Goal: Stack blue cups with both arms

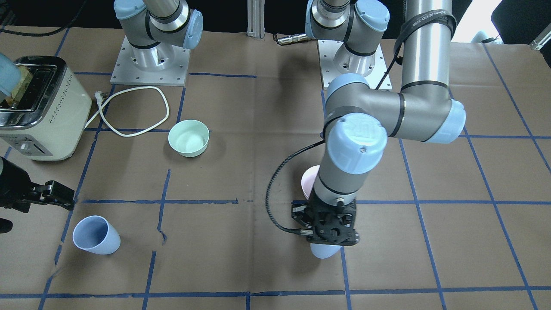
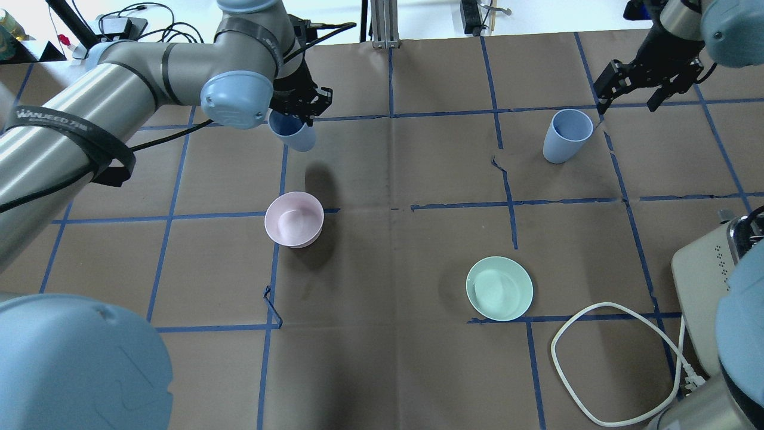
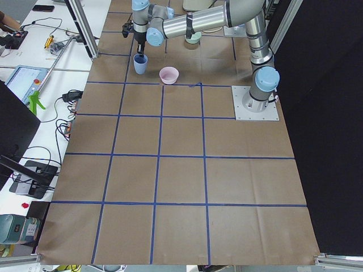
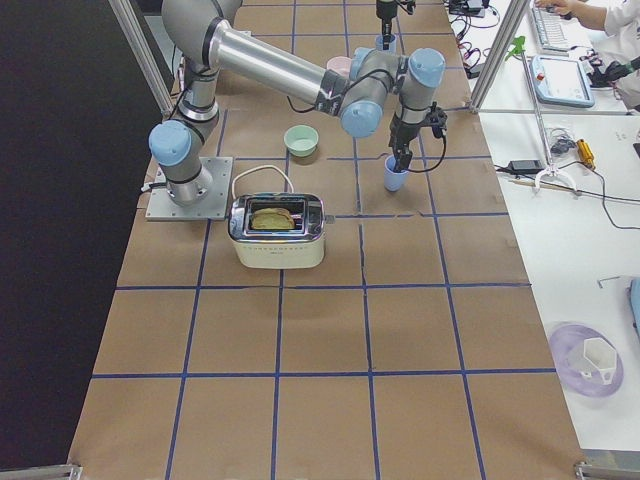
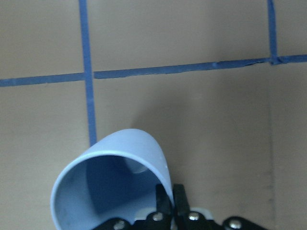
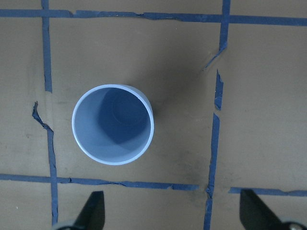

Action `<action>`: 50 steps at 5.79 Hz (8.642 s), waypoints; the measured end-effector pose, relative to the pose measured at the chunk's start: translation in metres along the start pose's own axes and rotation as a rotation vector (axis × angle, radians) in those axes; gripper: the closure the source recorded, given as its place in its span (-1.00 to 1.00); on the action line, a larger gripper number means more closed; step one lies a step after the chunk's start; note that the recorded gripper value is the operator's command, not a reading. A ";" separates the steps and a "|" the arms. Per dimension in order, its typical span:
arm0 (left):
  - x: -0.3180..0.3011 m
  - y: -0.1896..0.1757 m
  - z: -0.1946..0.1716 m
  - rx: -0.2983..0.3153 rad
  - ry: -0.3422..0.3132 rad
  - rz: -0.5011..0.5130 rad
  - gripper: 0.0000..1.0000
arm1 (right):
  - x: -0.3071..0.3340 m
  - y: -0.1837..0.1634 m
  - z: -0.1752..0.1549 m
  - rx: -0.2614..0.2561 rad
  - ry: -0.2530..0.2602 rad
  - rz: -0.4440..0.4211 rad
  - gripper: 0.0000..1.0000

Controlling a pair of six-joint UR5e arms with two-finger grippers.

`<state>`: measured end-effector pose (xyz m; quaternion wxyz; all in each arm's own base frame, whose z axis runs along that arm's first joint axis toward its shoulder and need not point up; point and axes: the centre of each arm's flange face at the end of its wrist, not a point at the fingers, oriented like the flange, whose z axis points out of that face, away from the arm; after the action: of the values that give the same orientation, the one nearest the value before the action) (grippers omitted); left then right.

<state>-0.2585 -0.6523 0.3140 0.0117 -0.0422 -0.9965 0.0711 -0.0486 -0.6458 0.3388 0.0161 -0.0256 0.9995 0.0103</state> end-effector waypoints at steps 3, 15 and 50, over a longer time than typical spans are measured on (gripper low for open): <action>0.122 0.023 0.011 0.004 0.022 0.070 1.00 | -0.008 -0.012 0.040 0.039 -0.001 -0.014 -1.00; 0.144 0.033 0.007 0.064 -0.014 0.108 -0.98 | -0.015 -0.016 0.035 0.048 0.001 -0.009 0.88; -0.072 0.127 -0.211 -0.096 -0.049 0.030 -0.98 | -0.212 0.088 -0.181 -0.051 0.008 0.085 -1.00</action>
<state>-0.1701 -0.5035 0.5038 -0.0156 -0.0561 -0.9980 0.0245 0.1528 -0.5512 0.5282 0.0109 0.0164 0.9991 0.0364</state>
